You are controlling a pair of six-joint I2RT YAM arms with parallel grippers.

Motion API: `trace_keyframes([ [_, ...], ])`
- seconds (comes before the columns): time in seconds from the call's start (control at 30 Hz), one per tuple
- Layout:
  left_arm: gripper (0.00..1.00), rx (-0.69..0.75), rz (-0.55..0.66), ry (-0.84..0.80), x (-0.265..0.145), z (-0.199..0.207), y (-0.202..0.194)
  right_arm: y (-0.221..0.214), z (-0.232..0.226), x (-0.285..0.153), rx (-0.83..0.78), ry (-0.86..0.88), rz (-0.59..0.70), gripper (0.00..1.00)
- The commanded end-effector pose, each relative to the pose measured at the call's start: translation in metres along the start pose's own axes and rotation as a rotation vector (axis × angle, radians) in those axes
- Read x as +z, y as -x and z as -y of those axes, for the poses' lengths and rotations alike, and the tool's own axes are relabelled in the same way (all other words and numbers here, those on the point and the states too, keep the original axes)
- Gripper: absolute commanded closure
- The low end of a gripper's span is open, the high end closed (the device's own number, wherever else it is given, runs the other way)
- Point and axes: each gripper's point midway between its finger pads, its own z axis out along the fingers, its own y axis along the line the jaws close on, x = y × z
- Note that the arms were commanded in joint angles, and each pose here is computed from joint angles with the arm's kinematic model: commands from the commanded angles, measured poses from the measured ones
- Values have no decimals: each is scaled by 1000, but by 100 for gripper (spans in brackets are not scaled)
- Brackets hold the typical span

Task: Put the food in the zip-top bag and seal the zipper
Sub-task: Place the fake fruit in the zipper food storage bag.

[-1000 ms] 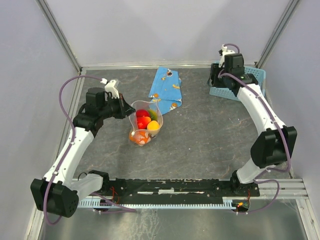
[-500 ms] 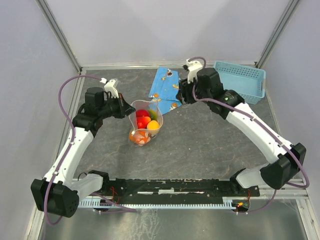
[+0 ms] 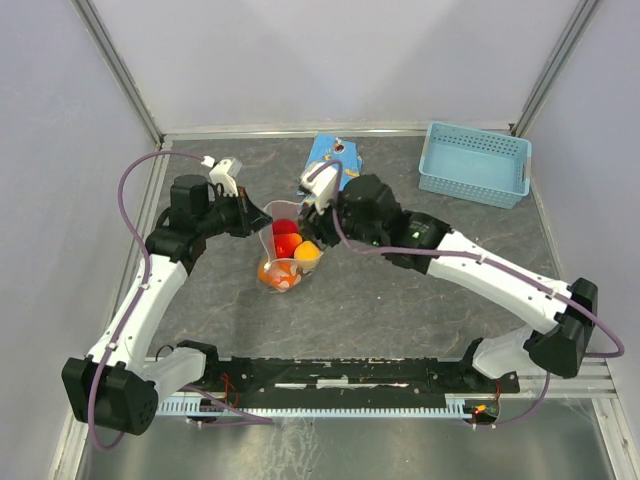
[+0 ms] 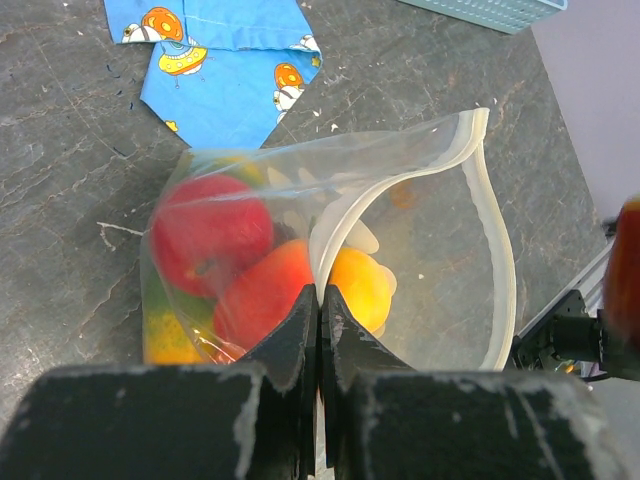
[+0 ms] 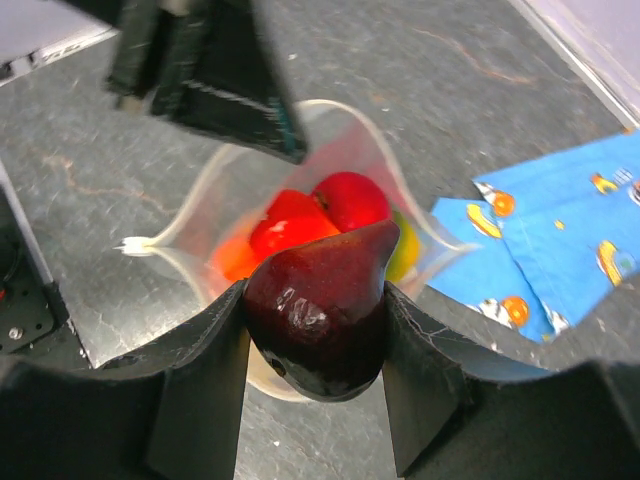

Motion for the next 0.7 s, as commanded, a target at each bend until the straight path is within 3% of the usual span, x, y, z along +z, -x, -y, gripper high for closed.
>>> trace_keyframes([
  [0.0,97,23,48,-35,-3,7,12,10,-27,19,-165,39,41,52],
  [0.2,97,20,44,-37,-2,7,12,-9,-38,46,-282,6,-32,51],
  [0.67,97,17,41,-45,-2,8,11,-27,5,87,-371,-264,-100,46],
])
